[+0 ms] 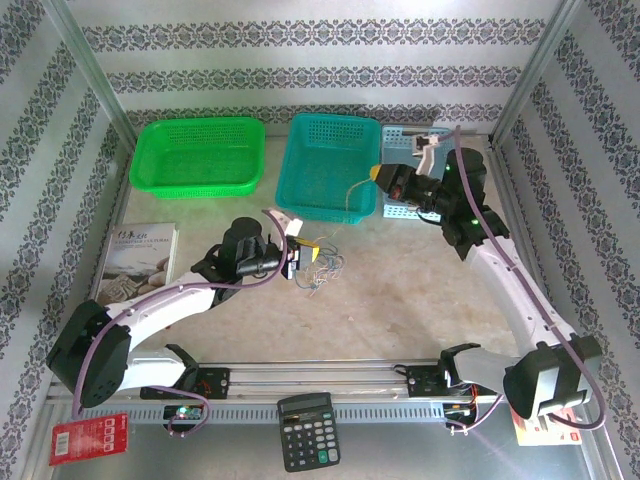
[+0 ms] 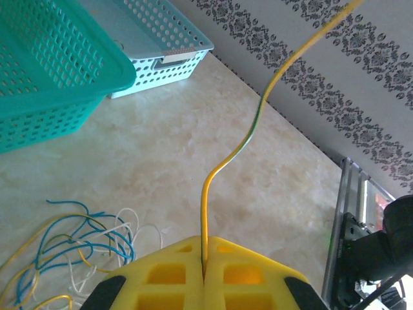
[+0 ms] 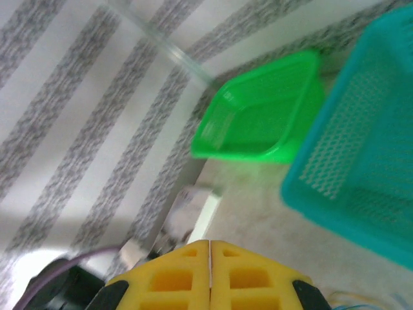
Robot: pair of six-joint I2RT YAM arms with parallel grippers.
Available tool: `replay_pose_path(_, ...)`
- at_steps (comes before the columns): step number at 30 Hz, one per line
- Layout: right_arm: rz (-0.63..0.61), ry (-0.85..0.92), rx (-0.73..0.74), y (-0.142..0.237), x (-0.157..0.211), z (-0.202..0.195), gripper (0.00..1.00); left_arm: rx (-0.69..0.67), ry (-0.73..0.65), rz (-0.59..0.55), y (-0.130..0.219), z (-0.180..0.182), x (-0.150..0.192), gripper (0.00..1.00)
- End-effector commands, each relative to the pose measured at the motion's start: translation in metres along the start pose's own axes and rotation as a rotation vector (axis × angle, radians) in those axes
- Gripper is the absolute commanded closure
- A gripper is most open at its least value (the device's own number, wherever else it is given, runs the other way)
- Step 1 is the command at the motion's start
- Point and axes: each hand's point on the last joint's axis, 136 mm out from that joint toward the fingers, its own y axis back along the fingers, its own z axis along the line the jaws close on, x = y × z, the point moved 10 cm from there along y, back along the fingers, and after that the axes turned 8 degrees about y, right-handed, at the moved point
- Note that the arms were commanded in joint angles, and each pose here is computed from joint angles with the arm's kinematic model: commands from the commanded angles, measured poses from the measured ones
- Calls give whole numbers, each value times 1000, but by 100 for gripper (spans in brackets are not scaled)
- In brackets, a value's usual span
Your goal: Untangle the cables
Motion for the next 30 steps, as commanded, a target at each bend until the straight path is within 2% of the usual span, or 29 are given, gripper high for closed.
replay_pose_path(1, -73, -2, 97, -1, -2, -16, 100, 90, 10, -100, 6, -11, -15, 100)
replay_pose_path(8, -166, -29, 327, 5, -8, -56, 100, 132, 28, -142, 9, -16, -18, 100)
replay_pose_path(11, -163, -32, 329, 0, -15, -61, 100, 136, 41, -163, 9, -16, -20, 100)
replay_pose_path(17, -163, -25, 369, -9, -25, -72, 100, 121, 89, -297, 10, -14, -30, 100)
replay_pose_path(22, -172, -26, 350, -16, -43, -77, 100, 111, 104, -317, 5, -17, -44, 100)
replay_pose_path(23, -177, -22, 344, -17, -47, -76, 100, 111, 105, -315, 4, -17, -47, 98)
replay_pose_path(27, -206, -21, 331, -21, -68, -77, 100, 112, 101, -320, -1, -19, -55, 78)
replay_pose_path(30, -238, -25, 331, -20, -87, -81, 100, 110, 104, -319, -3, -19, -56, 69)
